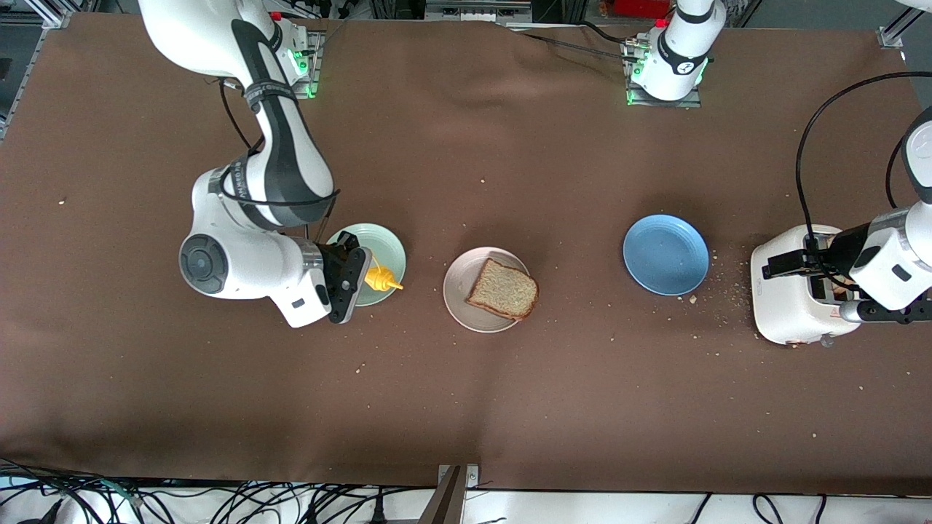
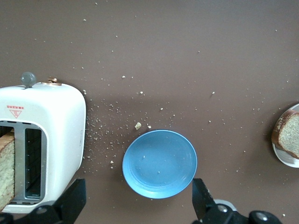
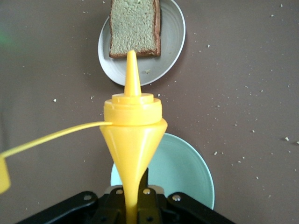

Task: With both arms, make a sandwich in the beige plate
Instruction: 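Set the mustard bottle down beside the lettuce and open the right gripper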

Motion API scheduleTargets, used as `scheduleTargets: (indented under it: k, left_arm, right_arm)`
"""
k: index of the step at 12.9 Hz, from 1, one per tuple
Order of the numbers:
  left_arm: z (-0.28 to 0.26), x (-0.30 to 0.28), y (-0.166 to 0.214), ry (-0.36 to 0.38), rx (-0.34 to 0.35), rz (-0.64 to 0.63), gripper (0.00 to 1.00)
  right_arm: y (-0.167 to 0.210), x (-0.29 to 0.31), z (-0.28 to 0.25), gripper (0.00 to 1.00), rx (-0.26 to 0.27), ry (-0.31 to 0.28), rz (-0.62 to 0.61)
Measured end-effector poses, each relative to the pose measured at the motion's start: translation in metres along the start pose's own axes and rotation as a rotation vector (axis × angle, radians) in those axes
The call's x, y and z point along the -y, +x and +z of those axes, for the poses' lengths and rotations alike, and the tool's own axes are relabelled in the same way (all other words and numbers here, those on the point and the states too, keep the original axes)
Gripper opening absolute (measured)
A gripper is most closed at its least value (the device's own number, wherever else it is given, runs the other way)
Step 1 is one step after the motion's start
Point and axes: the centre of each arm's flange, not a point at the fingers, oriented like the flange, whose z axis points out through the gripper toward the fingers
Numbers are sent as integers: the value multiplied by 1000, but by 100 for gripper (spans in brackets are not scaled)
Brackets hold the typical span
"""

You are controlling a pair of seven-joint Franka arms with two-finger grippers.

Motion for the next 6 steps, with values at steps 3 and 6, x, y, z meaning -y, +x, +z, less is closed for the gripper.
scheduleTargets:
  k: [3,6]
  left_arm:
    - [3,-1,0,-1,8,2,100]
    - [9,-3,2,-1,21,4,100]
  right_arm:
    - [-40,-20,-10,5,-116,131,-93]
    - [-100,-45,-14,5,-263,242,-206]
